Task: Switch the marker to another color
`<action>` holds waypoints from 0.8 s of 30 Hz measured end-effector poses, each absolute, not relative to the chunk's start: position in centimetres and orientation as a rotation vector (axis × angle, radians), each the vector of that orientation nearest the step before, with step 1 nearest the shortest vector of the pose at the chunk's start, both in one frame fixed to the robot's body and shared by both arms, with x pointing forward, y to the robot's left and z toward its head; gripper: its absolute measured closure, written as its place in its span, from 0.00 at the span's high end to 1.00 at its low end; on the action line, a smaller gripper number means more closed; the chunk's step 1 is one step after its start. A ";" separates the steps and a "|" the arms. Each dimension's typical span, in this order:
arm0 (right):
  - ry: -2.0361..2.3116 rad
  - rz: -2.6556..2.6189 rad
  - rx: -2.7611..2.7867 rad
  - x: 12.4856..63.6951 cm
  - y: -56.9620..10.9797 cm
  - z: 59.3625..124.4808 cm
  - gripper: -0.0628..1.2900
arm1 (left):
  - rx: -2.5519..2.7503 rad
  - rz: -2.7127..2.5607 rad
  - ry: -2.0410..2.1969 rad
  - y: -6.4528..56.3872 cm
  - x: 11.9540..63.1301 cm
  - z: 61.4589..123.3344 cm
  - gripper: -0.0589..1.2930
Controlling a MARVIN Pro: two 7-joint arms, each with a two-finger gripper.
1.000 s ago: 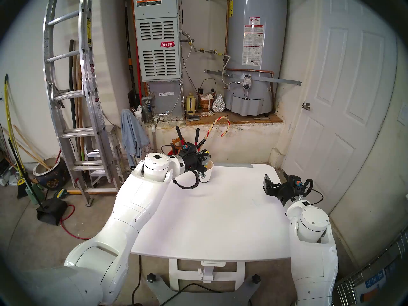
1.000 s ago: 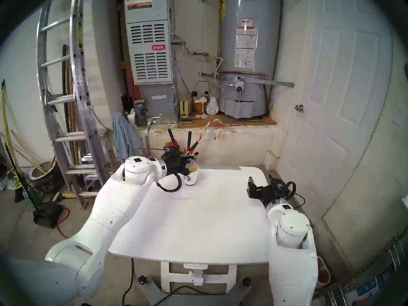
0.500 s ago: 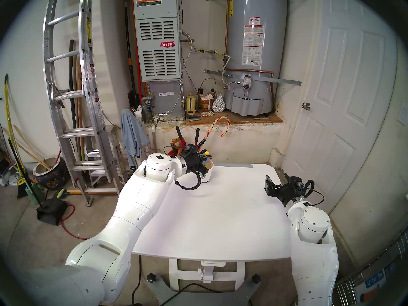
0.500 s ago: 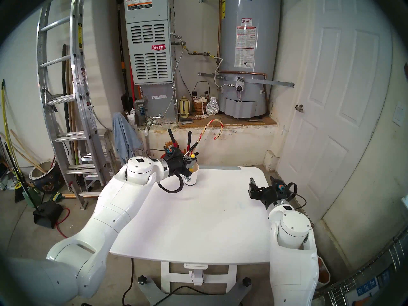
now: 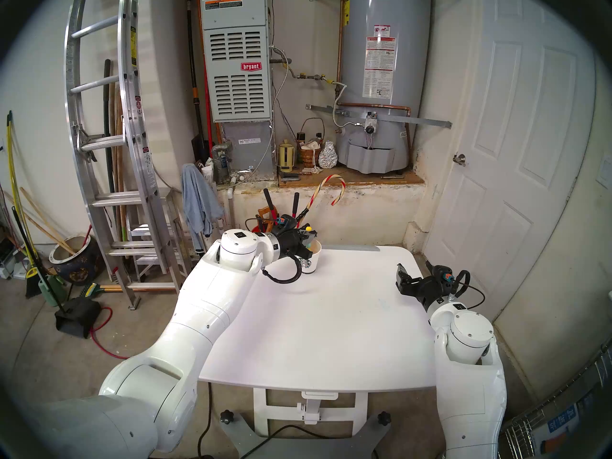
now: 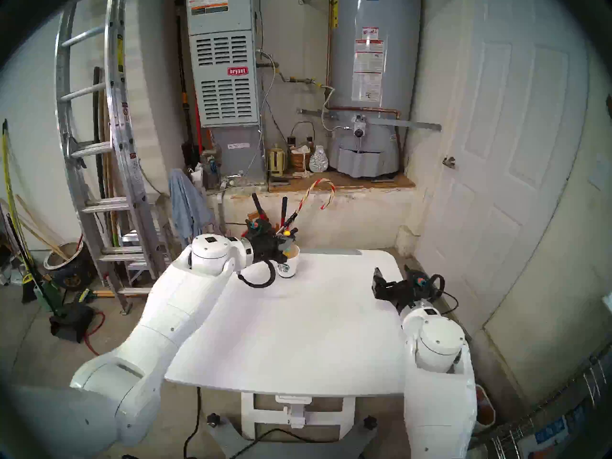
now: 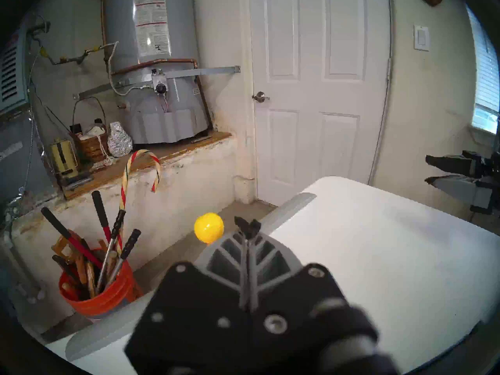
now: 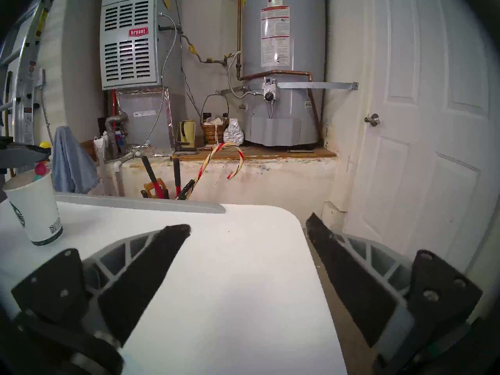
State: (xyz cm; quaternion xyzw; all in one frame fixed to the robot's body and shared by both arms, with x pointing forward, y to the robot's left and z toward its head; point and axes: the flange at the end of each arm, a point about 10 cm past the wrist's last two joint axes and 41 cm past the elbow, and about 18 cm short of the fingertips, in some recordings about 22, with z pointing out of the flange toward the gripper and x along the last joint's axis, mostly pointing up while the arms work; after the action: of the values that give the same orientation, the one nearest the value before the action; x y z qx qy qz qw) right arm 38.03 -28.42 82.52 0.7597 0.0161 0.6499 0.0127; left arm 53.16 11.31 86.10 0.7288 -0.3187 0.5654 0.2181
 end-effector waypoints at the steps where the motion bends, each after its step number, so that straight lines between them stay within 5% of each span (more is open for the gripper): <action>1: 0.050 2.025 2.367 38.0 -28.4 82.5 0.95 | 2.016 1.565 -0.882 11.3 53.2 86.1 0.03; 24: 0.061 2.024 2.368 38.3 -28.5 82.5 0.95 | 1.969 1.607 -0.841 12.2 53.2 87.7 0.03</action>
State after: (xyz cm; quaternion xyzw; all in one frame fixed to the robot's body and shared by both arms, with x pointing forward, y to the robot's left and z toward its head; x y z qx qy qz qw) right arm 38.28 -28.51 82.52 0.7600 0.0195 0.6496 0.0132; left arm 53.22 12.23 87.74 0.7158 -0.3058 0.5841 0.2301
